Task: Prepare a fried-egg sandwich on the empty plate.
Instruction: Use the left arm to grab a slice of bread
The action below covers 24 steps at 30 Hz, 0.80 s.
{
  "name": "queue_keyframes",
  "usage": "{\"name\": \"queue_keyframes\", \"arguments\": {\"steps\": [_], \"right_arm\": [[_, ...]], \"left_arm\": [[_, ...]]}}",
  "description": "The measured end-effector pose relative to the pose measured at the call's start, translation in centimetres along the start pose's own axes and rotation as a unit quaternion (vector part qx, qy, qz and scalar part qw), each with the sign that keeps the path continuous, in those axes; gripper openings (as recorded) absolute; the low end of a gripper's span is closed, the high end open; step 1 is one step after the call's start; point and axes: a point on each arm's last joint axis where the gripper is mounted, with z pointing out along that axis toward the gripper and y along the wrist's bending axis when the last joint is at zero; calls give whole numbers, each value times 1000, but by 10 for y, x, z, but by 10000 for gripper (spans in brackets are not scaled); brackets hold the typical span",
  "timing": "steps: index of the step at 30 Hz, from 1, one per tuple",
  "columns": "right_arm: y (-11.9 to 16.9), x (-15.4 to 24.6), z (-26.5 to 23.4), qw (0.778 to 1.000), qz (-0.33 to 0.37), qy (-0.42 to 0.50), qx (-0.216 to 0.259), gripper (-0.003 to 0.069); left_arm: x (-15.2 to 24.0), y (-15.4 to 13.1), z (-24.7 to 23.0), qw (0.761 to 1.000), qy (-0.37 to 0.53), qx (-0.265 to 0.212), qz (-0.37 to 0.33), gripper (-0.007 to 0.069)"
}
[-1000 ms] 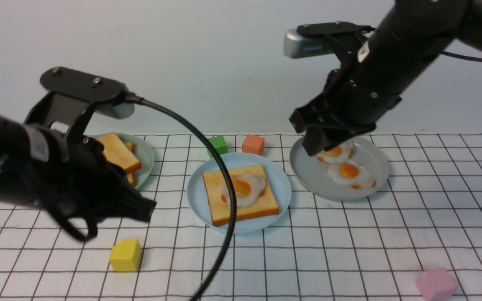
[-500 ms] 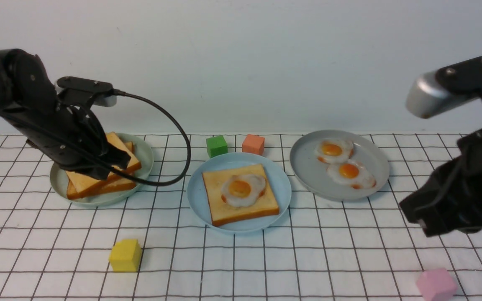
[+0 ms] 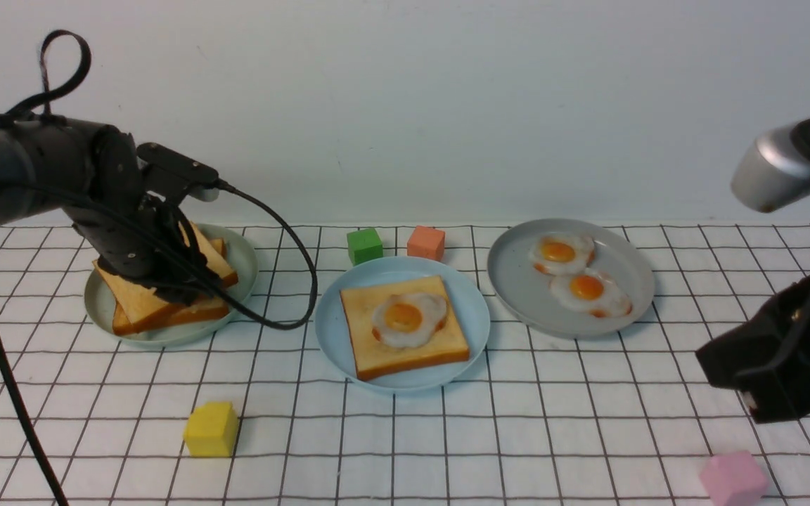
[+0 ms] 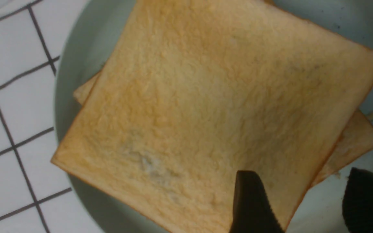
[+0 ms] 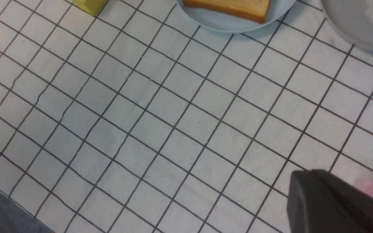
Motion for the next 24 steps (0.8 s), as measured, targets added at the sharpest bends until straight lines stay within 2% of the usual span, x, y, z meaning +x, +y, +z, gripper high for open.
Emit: {"name": "queue_keyframes", "arguments": {"steps": [7, 11, 15, 17, 18, 20, 24], "right_arm": [[1, 0, 0, 1000, 6, 0, -8, 29], [3, 0, 0, 1000, 11, 0, -16, 35], [4, 2, 0, 1000, 15, 8, -21, 41], [4, 2, 0, 1000, 15, 11, -22, 43], [4, 3, 0, 1000, 15, 14, -22, 46], [5, 4, -3, 1000, 14, 9, -23, 48], [6, 7, -16, 1000, 11, -11, -24, 50]], "left_arm": [[2, 0, 15, 1000, 0, -10, 18, 403], [2, 0, 17, 1000, 2, -10, 20, 365], [1, 0, 19, 1000, 4, -9, 21, 217], [1, 0, 20, 1000, 4, -8, 21, 169], [1, 0, 20, 1000, 3, -8, 22, 96], [1, 0, 19, 1000, 3, -8, 24, 21], [0, 0, 7, 1000, 4, -3, 15, 13]]}}
